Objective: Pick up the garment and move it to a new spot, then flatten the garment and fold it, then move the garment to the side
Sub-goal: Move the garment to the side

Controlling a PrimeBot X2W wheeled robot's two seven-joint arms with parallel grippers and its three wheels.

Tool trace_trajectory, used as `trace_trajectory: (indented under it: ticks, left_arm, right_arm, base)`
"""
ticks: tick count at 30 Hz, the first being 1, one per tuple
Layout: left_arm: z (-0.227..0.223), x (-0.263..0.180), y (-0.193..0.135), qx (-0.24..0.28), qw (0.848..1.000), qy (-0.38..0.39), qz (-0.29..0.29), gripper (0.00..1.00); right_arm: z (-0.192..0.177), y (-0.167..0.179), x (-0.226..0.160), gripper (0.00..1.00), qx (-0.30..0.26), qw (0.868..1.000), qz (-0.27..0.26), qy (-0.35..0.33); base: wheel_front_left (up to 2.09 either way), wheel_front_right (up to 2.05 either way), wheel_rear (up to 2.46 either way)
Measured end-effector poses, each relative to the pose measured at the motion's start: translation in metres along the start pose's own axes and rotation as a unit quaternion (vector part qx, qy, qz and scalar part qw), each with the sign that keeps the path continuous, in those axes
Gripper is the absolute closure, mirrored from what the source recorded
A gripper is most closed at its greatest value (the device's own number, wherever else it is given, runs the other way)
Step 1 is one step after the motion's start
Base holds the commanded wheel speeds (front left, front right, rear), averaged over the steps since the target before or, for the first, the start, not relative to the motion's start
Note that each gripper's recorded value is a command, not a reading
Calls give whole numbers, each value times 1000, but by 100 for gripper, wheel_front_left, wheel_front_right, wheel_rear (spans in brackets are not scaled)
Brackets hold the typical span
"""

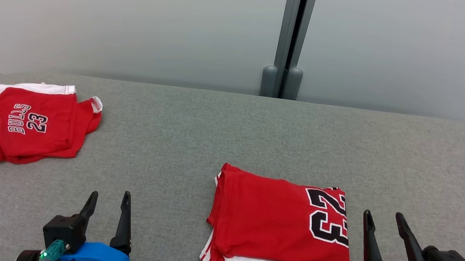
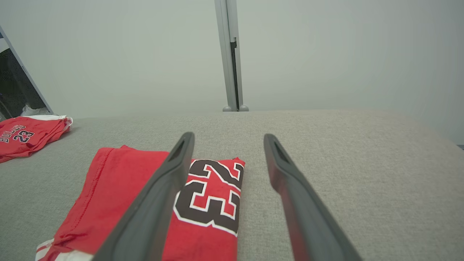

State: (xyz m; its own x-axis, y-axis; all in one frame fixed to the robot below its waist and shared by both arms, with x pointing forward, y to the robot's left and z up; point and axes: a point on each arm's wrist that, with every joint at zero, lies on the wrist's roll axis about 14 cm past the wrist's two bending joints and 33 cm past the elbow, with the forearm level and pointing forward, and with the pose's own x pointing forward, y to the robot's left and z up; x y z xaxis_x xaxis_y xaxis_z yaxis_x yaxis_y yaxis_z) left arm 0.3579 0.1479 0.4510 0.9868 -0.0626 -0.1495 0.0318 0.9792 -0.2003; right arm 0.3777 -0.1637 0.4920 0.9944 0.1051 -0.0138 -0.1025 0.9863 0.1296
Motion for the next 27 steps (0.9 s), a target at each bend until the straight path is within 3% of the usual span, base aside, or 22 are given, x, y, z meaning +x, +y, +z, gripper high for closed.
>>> trace_trajectory:
  ticks: [17, 27]
  left_arm:
    - [-2, 3, 2, -5, 1000, 4, 5, 0]
    - [0, 12, 11, -12, 1000, 2, 22, 0]
  right_arm:
    - [6, -6, 21, 0, -36, 999, -4, 23]
    - [-22, -11, 53, 0, -53, 986, 7, 161]
  base:
    - [0, 0, 0]
    - [0, 0, 0]
